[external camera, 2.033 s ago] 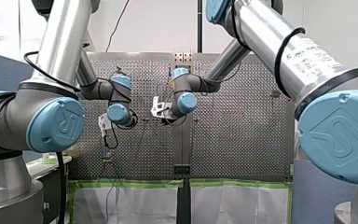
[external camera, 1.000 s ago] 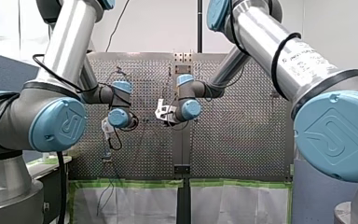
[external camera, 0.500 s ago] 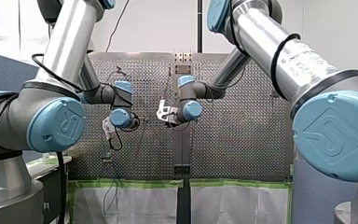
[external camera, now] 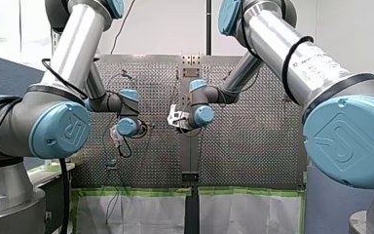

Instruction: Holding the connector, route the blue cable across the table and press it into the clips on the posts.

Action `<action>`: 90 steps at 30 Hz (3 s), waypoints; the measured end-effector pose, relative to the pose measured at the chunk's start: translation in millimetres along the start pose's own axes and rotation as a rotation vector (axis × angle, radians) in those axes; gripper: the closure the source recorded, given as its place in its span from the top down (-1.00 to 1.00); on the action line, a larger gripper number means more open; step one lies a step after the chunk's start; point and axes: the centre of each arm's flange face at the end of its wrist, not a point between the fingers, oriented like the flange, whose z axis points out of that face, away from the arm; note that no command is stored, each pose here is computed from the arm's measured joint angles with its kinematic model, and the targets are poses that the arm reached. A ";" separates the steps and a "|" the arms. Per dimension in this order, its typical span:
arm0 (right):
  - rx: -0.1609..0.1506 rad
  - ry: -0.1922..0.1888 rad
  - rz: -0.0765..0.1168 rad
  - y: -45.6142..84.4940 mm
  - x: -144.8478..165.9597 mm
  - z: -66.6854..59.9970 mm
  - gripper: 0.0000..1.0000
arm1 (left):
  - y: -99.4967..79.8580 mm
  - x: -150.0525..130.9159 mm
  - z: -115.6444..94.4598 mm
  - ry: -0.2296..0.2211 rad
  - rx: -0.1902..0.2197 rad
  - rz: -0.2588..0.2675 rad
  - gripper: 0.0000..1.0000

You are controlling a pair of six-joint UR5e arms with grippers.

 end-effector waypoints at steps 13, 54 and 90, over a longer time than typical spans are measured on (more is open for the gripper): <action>-0.032 0.016 0.006 25.3 7.7 3.8 -1.00 | 7.4 -26.2 33.9 -0.052 -0.009 -0.008 -0.99; -0.058 -0.005 0.004 42.6 10.2 2.5 -1.00 | -47.2 -44.5 -81.3 0.153 -0.100 0.188 0.97; -0.065 -0.001 0.011 59.7 14.2 4.2 -1.00 | -143.9 -23.8 -65.6 0.119 0.071 0.129 0.97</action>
